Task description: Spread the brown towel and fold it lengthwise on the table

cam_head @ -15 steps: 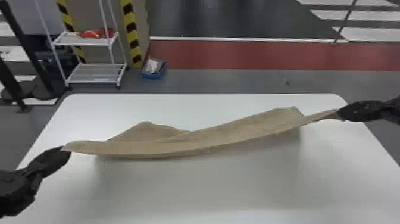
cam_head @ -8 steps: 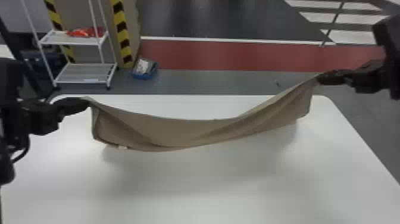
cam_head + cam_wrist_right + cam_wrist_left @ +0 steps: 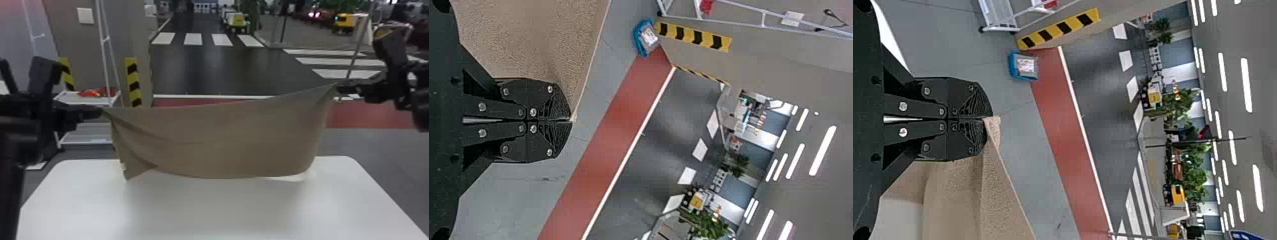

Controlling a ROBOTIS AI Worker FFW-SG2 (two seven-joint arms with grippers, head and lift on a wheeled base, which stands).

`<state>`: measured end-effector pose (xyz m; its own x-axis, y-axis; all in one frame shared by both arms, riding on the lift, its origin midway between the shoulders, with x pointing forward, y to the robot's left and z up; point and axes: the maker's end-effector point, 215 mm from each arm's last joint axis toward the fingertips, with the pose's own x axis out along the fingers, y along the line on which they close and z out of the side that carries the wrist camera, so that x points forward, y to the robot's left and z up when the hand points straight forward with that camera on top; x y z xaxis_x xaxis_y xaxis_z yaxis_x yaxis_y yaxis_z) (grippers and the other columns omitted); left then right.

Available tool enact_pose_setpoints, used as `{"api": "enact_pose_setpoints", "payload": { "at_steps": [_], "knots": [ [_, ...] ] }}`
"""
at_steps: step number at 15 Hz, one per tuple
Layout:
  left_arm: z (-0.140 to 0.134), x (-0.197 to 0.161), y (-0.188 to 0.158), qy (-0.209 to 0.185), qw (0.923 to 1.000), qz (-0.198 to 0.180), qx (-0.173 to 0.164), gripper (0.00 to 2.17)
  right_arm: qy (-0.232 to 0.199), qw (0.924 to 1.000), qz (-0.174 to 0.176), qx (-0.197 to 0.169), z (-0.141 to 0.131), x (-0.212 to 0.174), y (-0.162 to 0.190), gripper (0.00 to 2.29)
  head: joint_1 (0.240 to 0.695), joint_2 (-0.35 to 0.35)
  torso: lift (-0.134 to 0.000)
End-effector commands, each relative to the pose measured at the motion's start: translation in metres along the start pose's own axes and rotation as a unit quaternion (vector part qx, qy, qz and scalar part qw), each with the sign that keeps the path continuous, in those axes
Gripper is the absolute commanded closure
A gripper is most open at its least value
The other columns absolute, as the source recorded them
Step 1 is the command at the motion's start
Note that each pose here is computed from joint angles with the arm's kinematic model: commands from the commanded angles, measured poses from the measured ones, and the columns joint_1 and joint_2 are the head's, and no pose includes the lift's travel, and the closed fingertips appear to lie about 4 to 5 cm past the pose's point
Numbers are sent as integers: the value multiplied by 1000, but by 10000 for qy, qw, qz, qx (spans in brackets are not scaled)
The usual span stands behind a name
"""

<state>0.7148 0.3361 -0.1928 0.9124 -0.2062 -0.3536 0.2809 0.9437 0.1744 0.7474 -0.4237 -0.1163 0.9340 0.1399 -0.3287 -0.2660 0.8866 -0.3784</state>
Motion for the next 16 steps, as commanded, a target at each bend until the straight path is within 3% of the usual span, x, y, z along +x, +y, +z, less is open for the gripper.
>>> {"api": "enact_pose_setpoints", "payload": {
  "at_steps": [1, 3, 4, 7, 8, 11, 14, 16],
  "knots": [
    [20, -7, 9, -190, 9998, 35, -14, 1706, -163, 9996, -157, 162, 15, -14, -28, 2111, 366, -64, -124],
    [23, -24, 1, -332, 9994, -9, 39, 1706, -103, 9992, -126, 364, 2, -28, -37, 2111, 339, -69, -124],
    [8, -37, -8, -319, 9995, -46, 60, 1706, 12, 9986, -57, 523, -21, -40, -35, 2111, 328, -81, -124],
    [-69, -93, -42, -141, 9997, -194, 81, 1706, 382, 9969, 420, 551, -110, -94, 28, 2111, 359, -101, -124],
    [-101, -116, -53, -22, 9997, -216, 65, 1706, 498, 9959, 603, 465, -140, -115, 54, 2111, 426, -108, -124],
    [-166, -179, -96, 191, 9983, -541, 122, 1706, 682, 9933, 893, 285, -193, -171, 94, 2111, 561, -110, -124],
    [-210, -220, -147, 150, 9936, -984, 541, 1706, 790, 9894, 1217, 113, -226, -207, 125, 2111, 695, -143, -124],
    [-241, -234, -166, 304, 9895, -1263, 629, 1706, 762, 9853, 1527, -48, -237, -229, 145, 2111, 695, -166, -124]
  ]
}}
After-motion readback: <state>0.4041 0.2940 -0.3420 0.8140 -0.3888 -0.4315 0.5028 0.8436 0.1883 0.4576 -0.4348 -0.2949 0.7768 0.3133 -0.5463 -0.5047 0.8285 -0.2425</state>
